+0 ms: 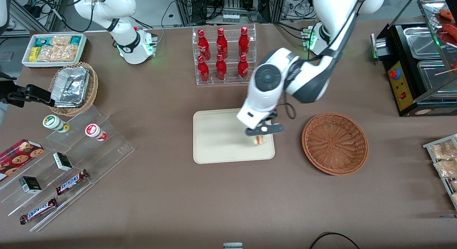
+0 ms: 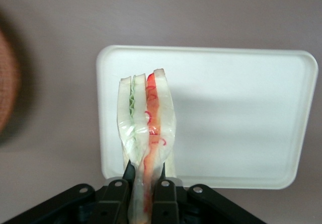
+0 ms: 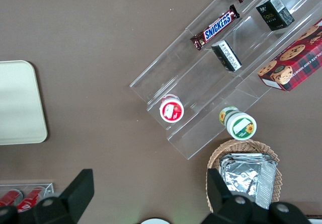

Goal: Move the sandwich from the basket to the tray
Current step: 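Lower the sandwich onto the tray center and open the left gripper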

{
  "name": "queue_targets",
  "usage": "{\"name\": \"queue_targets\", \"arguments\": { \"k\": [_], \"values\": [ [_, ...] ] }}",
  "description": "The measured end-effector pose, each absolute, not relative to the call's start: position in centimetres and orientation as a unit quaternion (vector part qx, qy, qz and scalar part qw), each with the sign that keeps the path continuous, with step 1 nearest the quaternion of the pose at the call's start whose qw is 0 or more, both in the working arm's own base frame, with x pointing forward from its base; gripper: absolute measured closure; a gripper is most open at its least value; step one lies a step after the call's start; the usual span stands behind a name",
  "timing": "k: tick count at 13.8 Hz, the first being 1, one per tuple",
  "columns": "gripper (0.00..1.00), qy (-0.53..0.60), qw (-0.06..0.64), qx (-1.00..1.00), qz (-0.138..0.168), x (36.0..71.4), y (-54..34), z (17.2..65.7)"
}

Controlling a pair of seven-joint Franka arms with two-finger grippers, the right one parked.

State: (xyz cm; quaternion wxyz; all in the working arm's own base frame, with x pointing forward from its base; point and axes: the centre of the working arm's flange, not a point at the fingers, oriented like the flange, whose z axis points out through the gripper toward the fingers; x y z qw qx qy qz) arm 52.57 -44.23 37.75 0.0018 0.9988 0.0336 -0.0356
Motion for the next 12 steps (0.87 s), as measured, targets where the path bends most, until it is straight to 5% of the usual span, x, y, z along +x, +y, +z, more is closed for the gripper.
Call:
{"name": "queue_targets", "arguments": {
  "k": [12],
  "values": [
    [0.83, -0.035, -0.044, 0.998, -0.017, 49.1, -53.3, 23.6]
  ]
}}
